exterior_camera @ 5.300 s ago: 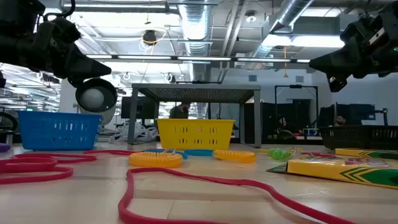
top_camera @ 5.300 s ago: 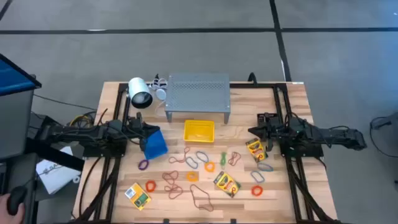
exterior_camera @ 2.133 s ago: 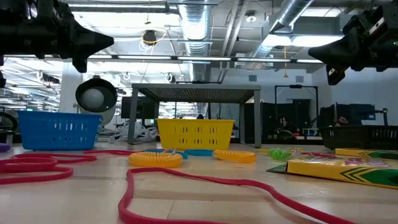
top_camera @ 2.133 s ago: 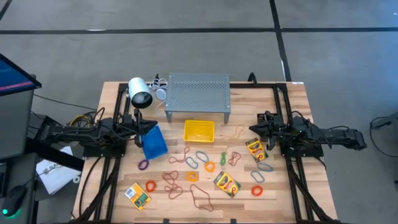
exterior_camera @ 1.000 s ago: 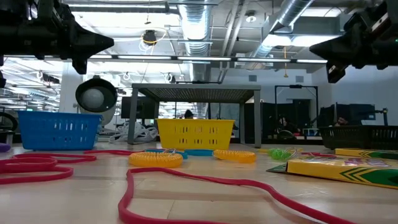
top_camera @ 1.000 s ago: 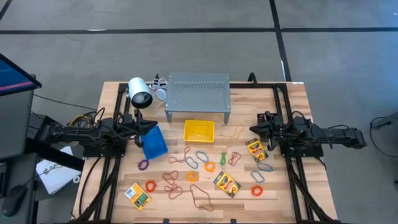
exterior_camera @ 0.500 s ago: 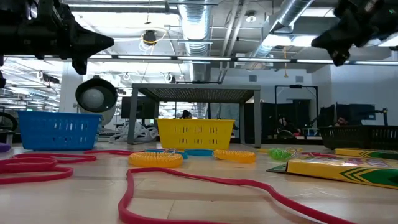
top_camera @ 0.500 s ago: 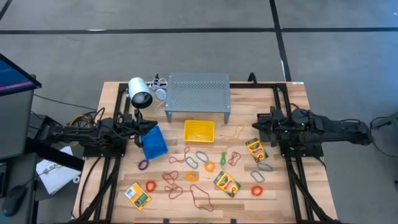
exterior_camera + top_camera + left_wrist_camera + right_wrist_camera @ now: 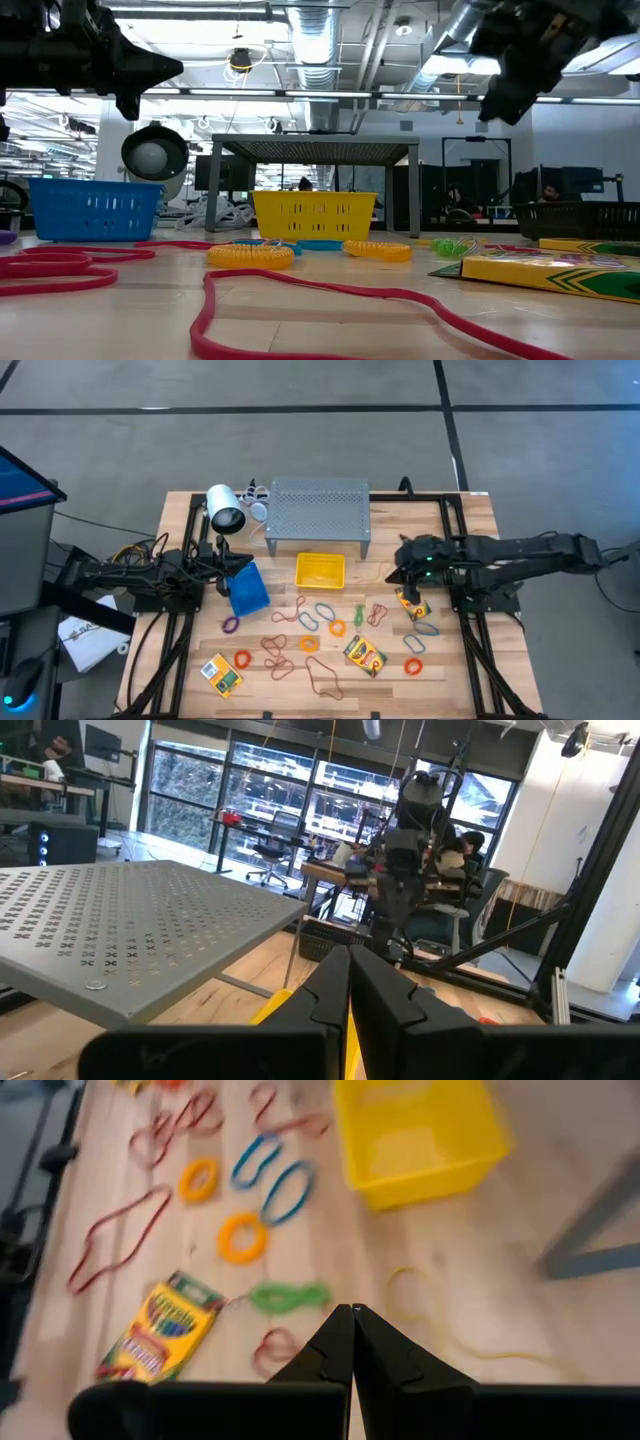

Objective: Pick & Place Office Desk Supplies
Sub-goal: Put the red rubber band into the black bin

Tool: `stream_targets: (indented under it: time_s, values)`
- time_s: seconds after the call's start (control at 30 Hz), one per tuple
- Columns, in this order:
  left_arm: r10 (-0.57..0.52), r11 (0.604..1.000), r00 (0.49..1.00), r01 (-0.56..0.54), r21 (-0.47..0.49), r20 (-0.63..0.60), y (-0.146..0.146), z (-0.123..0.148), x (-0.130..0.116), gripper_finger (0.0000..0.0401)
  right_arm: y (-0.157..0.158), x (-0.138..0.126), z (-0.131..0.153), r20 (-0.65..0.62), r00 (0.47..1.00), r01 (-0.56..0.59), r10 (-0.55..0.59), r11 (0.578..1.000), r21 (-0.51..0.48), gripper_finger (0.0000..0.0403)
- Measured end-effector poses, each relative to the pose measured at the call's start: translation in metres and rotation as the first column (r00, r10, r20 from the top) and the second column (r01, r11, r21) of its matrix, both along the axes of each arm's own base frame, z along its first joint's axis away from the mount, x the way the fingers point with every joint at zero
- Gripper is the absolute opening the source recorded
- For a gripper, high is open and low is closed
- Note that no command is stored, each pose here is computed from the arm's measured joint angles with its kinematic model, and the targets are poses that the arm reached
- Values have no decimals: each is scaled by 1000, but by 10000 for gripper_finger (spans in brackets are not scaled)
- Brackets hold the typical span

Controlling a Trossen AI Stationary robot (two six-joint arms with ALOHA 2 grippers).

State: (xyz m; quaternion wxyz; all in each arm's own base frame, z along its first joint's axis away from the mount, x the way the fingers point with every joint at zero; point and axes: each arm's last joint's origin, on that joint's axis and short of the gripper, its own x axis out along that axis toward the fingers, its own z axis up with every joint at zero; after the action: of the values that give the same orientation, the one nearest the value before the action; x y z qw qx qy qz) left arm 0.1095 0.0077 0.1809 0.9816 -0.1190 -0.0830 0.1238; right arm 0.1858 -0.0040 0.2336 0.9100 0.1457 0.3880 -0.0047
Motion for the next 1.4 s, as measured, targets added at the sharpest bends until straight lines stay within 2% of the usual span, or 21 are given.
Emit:
stream_targets:
  time_s: [0.2, 0.47, 0.57, 0.7, 0.93, 1.13, 1.23, 1.4]
  values:
    - [0, 1000, 1000, 0, 0, 0, 0, 0, 0, 8, 8, 22, -33, -192, 978, -46, 83, 981, 190, 0]
    - [0, 1000, 1000, 0, 0, 0, 0, 0, 0, 8, 32, 39, -64, -291, 929, -144, 230, 947, 289, 0]
    - [0, 1000, 1000, 0, 0, 0, 0, 0, 0, 8, 36, 45, -68, -270, 927, -185, 262, 942, 279, 11]
    - [0, 1000, 1000, 0, 0, -1, 0, 0, 0, 8, 37, 51, -68, -223, 941, -197, 257, 946, 259, 45]
    - [1, 1000, 1000, -1, 5, -5, 0, 0, 0, 8, 32, 54, -68, -209, 962, -159, 178, 982, 107, 100]
    - [1, 1000, 1000, -1, 6, -30, 0, -3, 0, 8, 31, 54, -68, -212, 965, -145, 152, 988, 49, 153]
    - [1, 1000, 999, -1, 6, -36, 0, -3, 0, 8, 31, 56, -76, -249, 958, -136, 140, 990, 34, 182]
    - [1, 1000, 999, 0, 6, -38, 0, -3, 1, 8, 34, 59, -104, -373, 914, -159, 158, 987, 30, 210]
